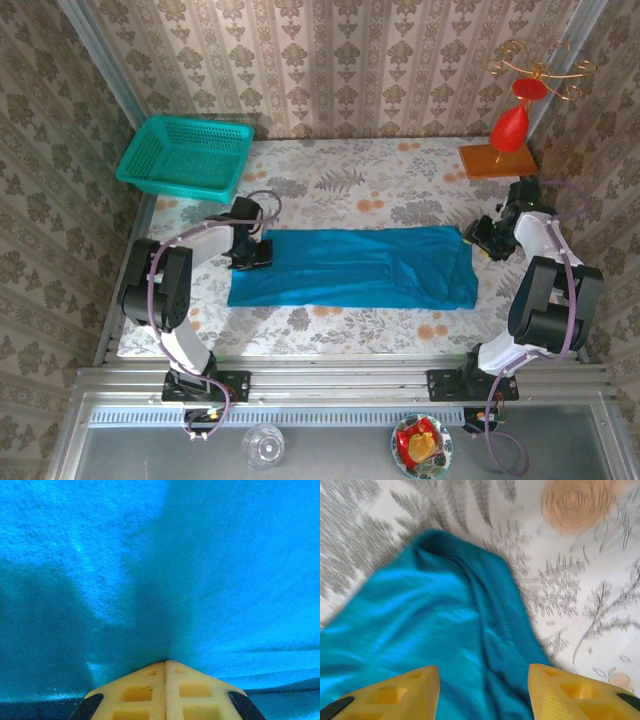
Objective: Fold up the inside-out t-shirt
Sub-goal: Move the T-shirt to the center of the table.
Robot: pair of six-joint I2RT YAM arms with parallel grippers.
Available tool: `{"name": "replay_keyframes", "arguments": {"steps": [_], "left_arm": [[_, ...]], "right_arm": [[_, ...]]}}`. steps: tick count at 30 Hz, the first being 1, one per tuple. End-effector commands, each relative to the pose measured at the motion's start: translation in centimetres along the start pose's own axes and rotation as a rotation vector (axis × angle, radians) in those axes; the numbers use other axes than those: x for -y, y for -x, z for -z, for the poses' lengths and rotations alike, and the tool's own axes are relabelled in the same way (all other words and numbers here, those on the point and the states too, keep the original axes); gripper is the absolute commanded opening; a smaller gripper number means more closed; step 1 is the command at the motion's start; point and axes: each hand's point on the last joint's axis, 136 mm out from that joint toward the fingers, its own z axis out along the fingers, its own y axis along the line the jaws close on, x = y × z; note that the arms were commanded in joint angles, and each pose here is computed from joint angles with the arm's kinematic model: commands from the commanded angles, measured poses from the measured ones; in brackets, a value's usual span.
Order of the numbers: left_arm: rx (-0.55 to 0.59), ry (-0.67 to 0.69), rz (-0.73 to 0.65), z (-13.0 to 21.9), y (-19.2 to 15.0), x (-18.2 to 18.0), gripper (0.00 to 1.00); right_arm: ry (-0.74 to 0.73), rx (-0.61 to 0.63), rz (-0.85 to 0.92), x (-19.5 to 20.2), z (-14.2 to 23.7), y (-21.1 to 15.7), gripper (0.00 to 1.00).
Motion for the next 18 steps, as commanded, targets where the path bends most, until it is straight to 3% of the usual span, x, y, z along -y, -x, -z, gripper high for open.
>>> {"name": "replay_keyframes", "arguments": {"steps": [1,9,13,18], "left_arm": [[-0.037,0.061,-0.008,0.2,-1.3,-2.1,0.08],[-0.003,0.016,-0.02,1.2,-0.5,-1.2,0.09],[0.024,-0.009,-0.024,2.1,0.0,-0.6,0.1],[0.043,-0.025,-0.027,3.1,0.2,-0.1,0.1]], "right_arm": [[-0.13,-0.069,0.091,1.4,-0.6,-1.9,0.52],[-0.181,-0.113,0.232,-0.1,-1.4,-2.4,0.59],[-0.179,-0.136,0.279,-1.3,-1.6,-2.9,0.5],[-0.075,-0.178,0.24,-3.4,-1.9,-5.3,0.4]]}}
